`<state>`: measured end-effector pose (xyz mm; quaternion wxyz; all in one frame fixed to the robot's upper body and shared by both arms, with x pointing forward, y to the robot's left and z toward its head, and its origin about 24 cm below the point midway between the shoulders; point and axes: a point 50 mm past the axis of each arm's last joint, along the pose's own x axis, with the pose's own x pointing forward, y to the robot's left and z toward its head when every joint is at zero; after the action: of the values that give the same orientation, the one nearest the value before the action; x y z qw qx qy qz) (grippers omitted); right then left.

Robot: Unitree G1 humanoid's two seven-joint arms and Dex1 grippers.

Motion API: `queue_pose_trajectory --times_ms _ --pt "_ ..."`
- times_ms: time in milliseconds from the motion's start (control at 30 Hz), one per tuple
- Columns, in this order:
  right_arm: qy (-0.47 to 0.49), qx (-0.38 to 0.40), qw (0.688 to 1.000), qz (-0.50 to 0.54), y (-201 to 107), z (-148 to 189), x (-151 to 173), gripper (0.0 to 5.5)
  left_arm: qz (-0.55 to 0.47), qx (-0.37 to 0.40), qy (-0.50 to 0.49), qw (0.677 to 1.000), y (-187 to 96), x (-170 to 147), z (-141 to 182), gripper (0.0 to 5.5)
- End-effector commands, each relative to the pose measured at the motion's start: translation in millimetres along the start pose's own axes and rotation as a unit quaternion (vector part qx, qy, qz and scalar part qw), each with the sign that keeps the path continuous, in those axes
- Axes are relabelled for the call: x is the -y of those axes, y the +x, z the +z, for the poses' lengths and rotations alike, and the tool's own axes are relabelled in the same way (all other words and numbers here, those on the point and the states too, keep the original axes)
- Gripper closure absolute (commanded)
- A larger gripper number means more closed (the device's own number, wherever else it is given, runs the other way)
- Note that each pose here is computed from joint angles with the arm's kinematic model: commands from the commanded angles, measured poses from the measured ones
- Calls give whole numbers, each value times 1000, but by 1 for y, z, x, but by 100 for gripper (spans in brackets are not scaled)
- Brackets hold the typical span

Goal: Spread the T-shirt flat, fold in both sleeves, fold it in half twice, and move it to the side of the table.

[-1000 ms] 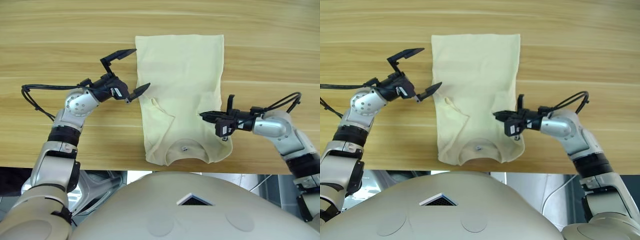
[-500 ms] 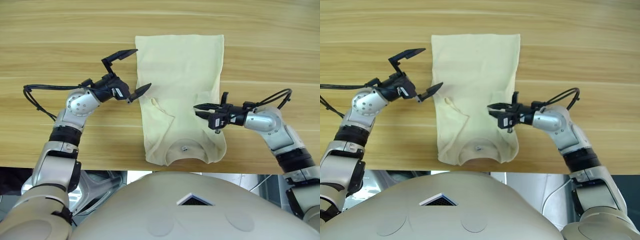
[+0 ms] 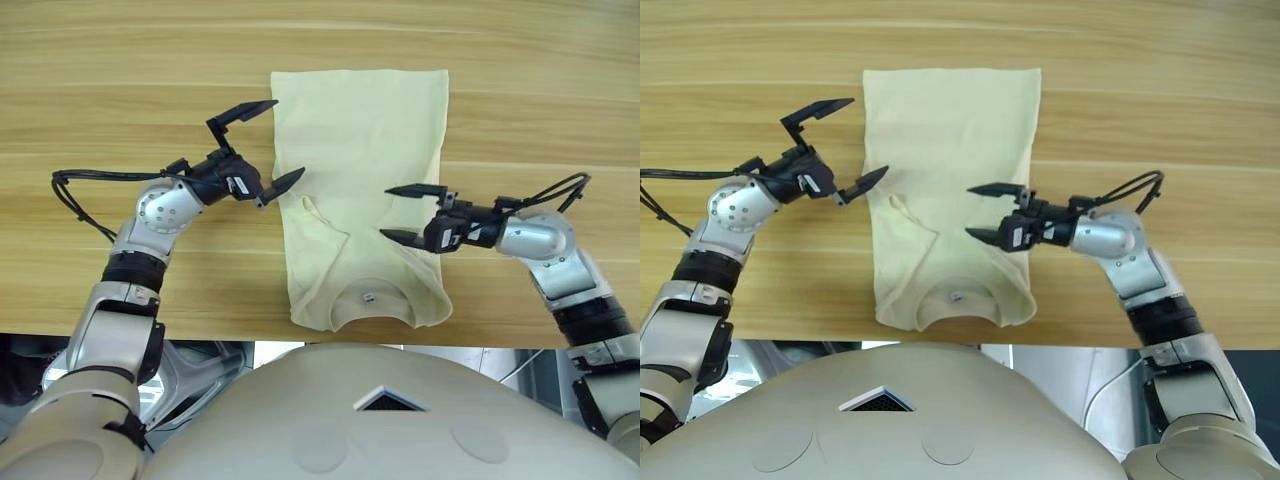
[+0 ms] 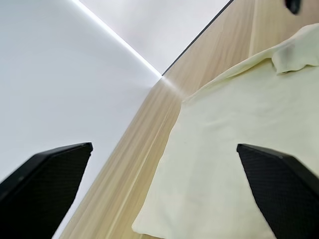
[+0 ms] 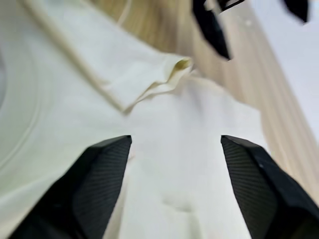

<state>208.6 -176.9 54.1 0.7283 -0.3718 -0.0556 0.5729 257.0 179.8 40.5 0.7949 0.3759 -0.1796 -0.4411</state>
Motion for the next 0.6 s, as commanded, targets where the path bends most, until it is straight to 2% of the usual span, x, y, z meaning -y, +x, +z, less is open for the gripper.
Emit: queue_pose_trajectory --times_ms 33,133,267,400,600 --pt "-8 -11 999 -49 -21 -1 21 141 -6 5 11 1000 7 -4 1 10" --pt "-12 -42 995 -87 -41 -7 31 75 -5 6 11 1000 8 -3 1 10" --pt "-4 -108 988 -110 -80 -22 25 14 -4 5 11 1000 5 -3 0 10" --pt "14 -121 989 -88 -93 -23 7 14 -3 3 10 1000 4 -2 0 10" --pt "37 -94 994 -48 -86 -16 -20 14 -4 3 7 1000 4 0 0 10"
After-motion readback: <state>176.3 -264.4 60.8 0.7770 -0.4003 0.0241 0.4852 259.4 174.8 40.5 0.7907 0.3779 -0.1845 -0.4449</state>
